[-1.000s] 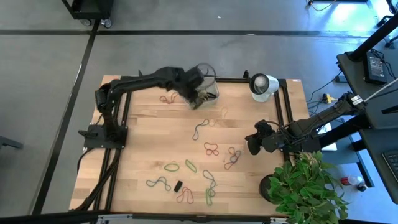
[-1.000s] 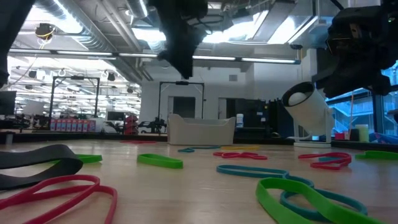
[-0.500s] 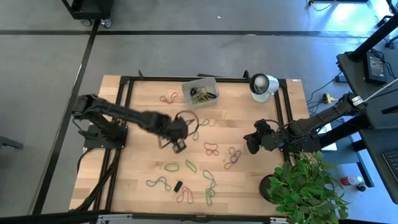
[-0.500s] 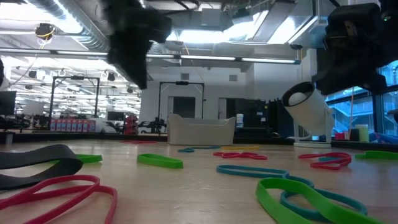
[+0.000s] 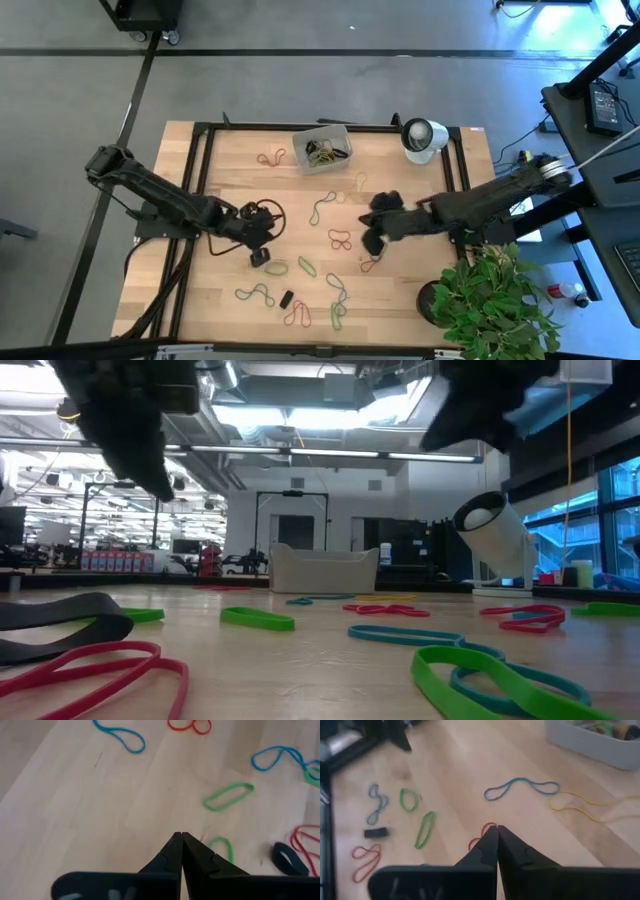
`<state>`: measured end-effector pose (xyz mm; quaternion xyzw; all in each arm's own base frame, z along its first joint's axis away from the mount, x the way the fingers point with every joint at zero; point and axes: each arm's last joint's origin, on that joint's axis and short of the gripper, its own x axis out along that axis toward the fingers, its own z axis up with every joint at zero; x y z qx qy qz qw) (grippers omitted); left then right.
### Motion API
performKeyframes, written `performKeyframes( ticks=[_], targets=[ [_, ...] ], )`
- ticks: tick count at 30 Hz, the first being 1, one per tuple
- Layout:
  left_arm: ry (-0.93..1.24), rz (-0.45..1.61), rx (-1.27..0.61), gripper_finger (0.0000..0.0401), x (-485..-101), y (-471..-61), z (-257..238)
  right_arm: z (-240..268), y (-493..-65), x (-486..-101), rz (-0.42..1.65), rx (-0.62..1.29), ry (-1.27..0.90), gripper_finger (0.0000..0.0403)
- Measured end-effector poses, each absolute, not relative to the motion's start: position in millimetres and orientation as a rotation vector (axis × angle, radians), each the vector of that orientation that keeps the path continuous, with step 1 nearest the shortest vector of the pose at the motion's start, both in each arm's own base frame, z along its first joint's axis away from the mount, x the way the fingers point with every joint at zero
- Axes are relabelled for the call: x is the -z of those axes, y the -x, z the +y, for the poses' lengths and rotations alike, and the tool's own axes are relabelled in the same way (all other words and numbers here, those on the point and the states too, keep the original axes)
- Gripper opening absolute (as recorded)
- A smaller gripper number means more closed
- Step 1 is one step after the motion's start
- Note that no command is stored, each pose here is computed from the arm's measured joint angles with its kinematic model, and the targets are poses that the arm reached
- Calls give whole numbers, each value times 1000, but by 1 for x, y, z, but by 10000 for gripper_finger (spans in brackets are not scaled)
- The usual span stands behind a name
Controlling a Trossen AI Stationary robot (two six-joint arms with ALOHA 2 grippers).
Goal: Pick and place rubber bands into bin
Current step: Put the red rubber band into the gray bin
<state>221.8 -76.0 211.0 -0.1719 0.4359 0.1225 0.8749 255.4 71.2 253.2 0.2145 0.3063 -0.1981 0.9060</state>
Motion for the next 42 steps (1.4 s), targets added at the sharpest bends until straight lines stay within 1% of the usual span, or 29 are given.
performKeyframes(
  ticks=[6,12,15,18,24,28,32,35,37,40,41,42],
  targets=[
    [327,900,-190,2,-212,-205,-81,80,-315,-244,853,436,-334,34],
    [286,905,-141,2,-210,-190,-82,94,-355,-214,1046,433,-295,60],
    [281,903,-126,2,-210,-186,-84,97,-361,-192,1170,421,-313,82],
    [268,912,-120,2,-211,-183,-84,96,-365,-175,1233,438,-375,108],
    [215,902,-109,2,-214,-179,-83,89,-371,-156,1246,543,-468,155],
    [178,900,-105,2,-214,-179,-82,82,-374,-144,1263,597,-496,164],
    [154,887,-118,2,-214,-180,-82,80,-378,-133,1270,638,-530,158],
    [136,880,-137,2,-214,-179,-81,80,-378,-125,1278,671,-552,136],
    [119,881,-140,2,-214,-179,-80,81,-378,-124,1283,675,-568,105],
    [97,881,-130,2,-214,-179,-80,81,-377,-130,1277,668,-592,35],
    [93,882,-130,2,-214,-180,-80,81,-377,-134,1268,662,-596,19],
    [93,882,-130,2,-214,-180,-79,80,-375,-138,1262,657,-600,12]
  ],
)
